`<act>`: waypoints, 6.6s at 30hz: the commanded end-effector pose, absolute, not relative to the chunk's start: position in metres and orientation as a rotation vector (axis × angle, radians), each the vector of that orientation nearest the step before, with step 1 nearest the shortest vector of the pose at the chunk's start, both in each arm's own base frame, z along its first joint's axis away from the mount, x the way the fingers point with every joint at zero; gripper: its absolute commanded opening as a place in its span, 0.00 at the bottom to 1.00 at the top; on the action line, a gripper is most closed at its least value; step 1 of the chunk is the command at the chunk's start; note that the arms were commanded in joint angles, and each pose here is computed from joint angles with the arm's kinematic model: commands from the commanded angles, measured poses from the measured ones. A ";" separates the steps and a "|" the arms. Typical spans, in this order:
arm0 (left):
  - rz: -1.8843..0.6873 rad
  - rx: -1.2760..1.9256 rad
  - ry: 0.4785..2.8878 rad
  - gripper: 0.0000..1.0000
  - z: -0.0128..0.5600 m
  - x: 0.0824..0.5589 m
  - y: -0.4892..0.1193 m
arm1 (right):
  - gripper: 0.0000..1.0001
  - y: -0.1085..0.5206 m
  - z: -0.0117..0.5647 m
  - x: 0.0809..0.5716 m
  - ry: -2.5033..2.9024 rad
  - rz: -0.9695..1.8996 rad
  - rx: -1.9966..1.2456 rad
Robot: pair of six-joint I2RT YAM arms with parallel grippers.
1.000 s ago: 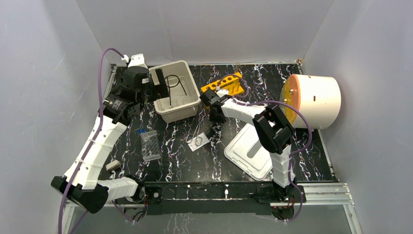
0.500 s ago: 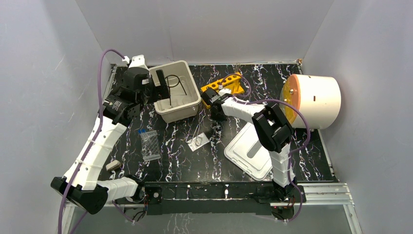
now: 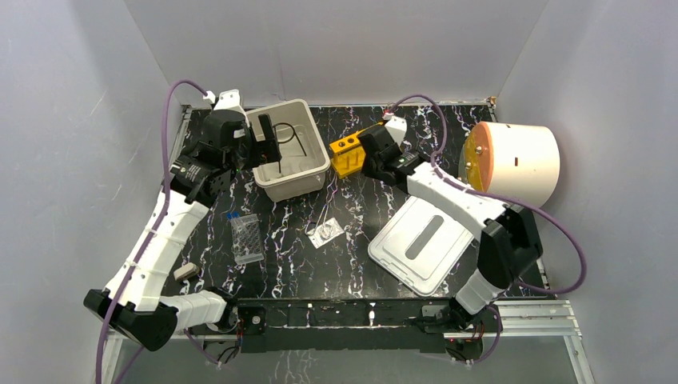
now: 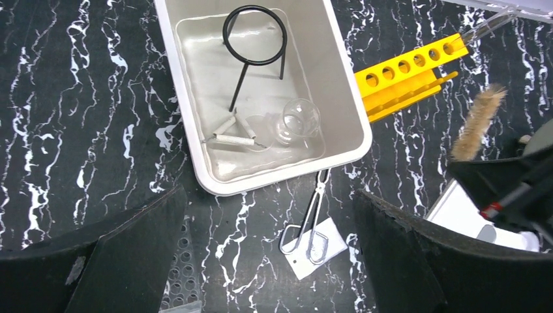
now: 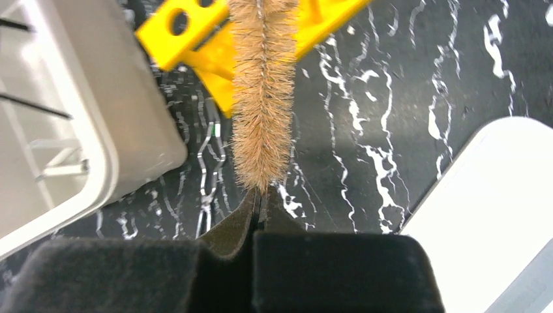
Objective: Organize the chemistry lab equipment
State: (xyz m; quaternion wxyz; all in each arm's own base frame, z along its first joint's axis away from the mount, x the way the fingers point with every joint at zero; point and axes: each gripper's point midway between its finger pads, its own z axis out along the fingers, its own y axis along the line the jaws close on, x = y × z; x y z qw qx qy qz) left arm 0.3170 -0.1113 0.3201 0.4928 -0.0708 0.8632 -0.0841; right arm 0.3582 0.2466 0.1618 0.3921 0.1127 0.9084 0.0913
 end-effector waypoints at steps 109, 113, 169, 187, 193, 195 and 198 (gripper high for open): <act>-0.177 -0.252 1.972 0.98 0.349 0.295 -0.085 | 0.69 0.325 0.256 0.367 2.012 0.533 -0.055; -0.188 -0.243 1.980 0.98 0.348 0.298 -0.089 | 0.70 0.304 0.211 0.367 2.114 0.533 0.053; -0.091 -0.241 2.025 0.98 0.333 0.305 -0.082 | 0.32 0.328 0.026 0.386 2.610 0.293 -0.106; -0.122 -0.241 2.022 0.98 0.332 0.299 -0.083 | 0.27 0.316 0.025 0.361 2.607 0.123 -0.274; -0.133 -0.230 2.022 0.98 0.331 0.302 -0.087 | 0.19 0.301 0.032 0.346 2.597 0.126 -0.295; -0.142 -0.225 2.024 0.98 0.330 0.303 -0.089 | 0.18 0.297 0.032 0.342 2.602 0.116 -0.296; -0.152 -0.221 2.029 0.98 0.329 0.304 -0.092 | 0.18 0.292 0.034 0.335 2.603 0.132 -0.298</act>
